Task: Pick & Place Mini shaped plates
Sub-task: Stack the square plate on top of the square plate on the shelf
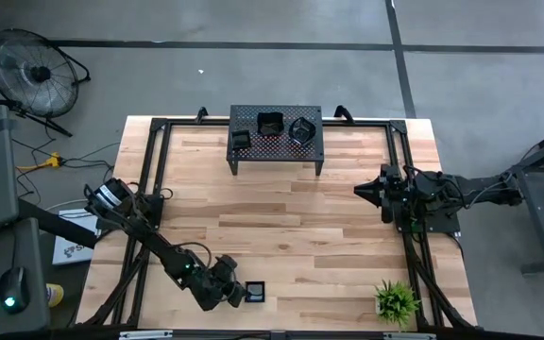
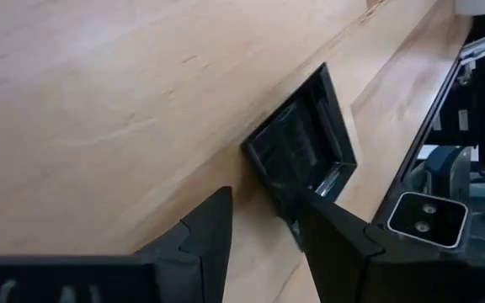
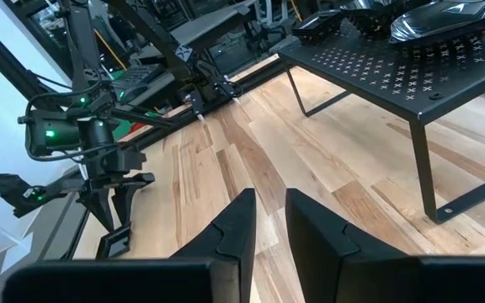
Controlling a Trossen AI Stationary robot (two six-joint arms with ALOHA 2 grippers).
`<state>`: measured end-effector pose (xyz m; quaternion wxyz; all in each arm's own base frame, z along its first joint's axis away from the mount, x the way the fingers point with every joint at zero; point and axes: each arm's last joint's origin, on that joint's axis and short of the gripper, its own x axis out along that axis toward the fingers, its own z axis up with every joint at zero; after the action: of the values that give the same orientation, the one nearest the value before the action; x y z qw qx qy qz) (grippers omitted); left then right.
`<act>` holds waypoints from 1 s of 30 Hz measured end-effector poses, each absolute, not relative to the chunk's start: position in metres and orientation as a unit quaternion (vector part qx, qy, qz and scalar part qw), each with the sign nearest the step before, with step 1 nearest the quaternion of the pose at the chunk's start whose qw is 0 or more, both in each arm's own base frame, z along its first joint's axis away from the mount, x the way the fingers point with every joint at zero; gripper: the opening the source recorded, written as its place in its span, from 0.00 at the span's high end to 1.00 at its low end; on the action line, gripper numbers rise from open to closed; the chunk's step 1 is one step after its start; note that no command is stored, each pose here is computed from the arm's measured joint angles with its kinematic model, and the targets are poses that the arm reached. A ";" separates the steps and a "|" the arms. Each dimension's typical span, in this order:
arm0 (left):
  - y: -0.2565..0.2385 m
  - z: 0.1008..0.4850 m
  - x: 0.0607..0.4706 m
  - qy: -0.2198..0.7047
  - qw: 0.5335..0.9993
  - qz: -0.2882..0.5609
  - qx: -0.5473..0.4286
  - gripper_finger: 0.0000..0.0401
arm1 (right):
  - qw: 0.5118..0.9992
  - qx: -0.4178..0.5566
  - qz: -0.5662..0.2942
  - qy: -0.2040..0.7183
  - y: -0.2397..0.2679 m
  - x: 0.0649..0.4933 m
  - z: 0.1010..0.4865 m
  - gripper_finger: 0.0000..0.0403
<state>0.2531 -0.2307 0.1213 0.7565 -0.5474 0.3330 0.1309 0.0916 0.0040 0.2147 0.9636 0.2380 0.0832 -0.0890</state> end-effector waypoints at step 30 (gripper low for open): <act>-0.227 0.119 0.266 0.362 0.733 0.133 -0.560 0.92 | 0.964 0.238 -0.090 0.083 0.004 0.092 0.215 0.84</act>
<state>0.2658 -0.2272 0.1186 0.7334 -0.5596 0.3622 0.1330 0.0916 0.0039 0.2147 0.9636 0.2378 0.0830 -0.0901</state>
